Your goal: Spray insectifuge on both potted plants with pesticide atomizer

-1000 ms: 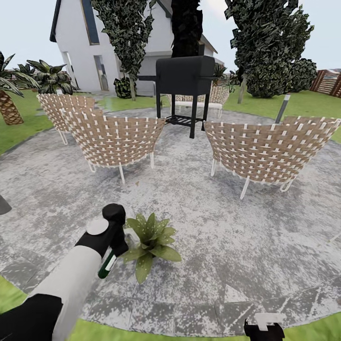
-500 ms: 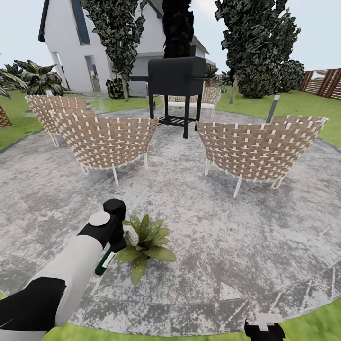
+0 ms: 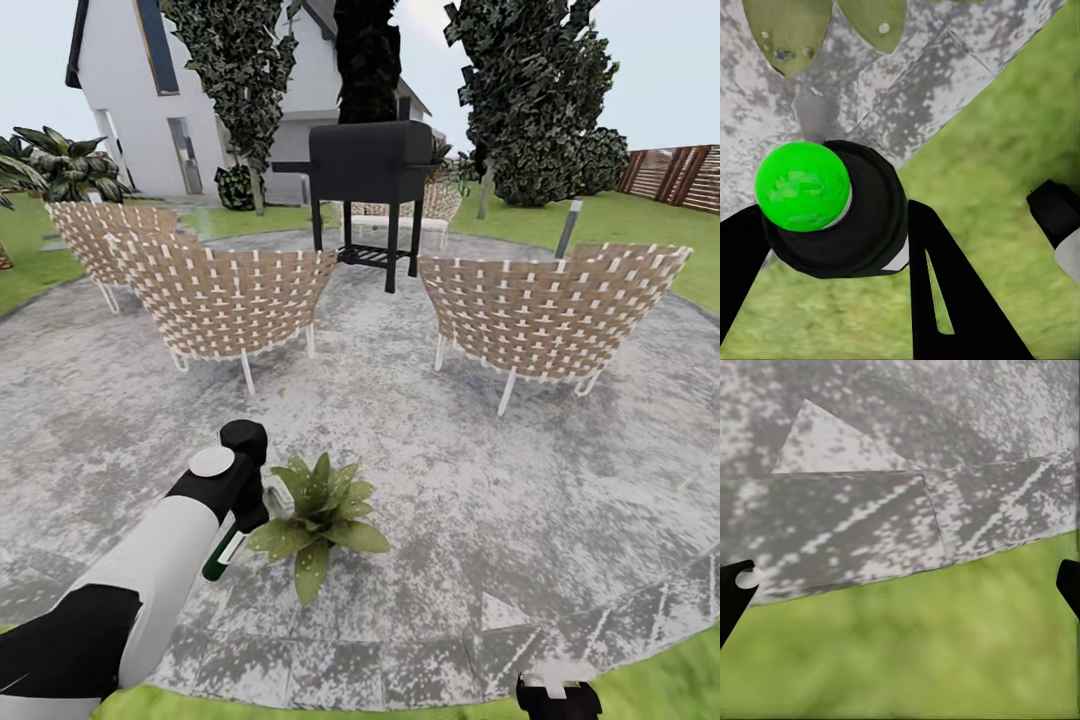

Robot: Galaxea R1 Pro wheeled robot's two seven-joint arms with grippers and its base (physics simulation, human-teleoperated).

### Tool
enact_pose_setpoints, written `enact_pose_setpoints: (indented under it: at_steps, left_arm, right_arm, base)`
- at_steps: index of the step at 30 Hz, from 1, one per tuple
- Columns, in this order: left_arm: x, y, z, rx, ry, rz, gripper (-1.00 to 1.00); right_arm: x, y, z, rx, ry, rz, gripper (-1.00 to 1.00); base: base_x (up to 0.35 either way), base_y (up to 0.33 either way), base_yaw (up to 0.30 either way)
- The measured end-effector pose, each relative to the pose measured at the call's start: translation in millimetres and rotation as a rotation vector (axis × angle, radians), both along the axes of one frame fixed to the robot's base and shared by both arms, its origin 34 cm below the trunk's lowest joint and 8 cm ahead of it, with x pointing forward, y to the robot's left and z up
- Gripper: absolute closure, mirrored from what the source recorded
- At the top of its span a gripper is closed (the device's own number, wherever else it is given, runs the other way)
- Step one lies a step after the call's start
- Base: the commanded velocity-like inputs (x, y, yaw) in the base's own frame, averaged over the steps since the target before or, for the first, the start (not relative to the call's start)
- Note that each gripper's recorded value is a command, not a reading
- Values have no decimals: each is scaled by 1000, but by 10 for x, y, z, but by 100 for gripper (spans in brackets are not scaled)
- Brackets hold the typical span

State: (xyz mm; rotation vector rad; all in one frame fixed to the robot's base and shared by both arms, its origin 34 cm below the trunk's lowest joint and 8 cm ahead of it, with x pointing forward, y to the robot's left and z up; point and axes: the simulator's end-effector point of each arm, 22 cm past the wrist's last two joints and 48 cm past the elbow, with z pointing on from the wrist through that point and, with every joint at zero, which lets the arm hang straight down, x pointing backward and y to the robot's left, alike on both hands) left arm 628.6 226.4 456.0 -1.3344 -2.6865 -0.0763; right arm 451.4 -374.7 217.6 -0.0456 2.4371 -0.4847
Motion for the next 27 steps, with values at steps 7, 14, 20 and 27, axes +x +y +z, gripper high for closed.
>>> enact_pose_setpoints:
  at_steps: [7, 14, 20, 27]
  left_arm:
    - [-2, -247, 37, -24, -6, -22, 100]
    - [-45, -370, 14, -41, 1, -32, 100]
    - [-59, -389, 3, -42, 4, -32, 100]
    - [-58, -377, 2, -39, 4, -30, 100]
  right_arm:
    - [12, 0, 14, 0, -4, 0, -100]
    - [16, 1, 17, 0, -5, 0, -100]
    - [15, 0, 17, 0, -5, 0, -100]
    - [16, -1, 18, 0, -5, 0, -100]
  base:
    - [0, 3, -268]
    - [0, 0, -76]
    - [0, 0, -247]
    - [-18, -148, -101]
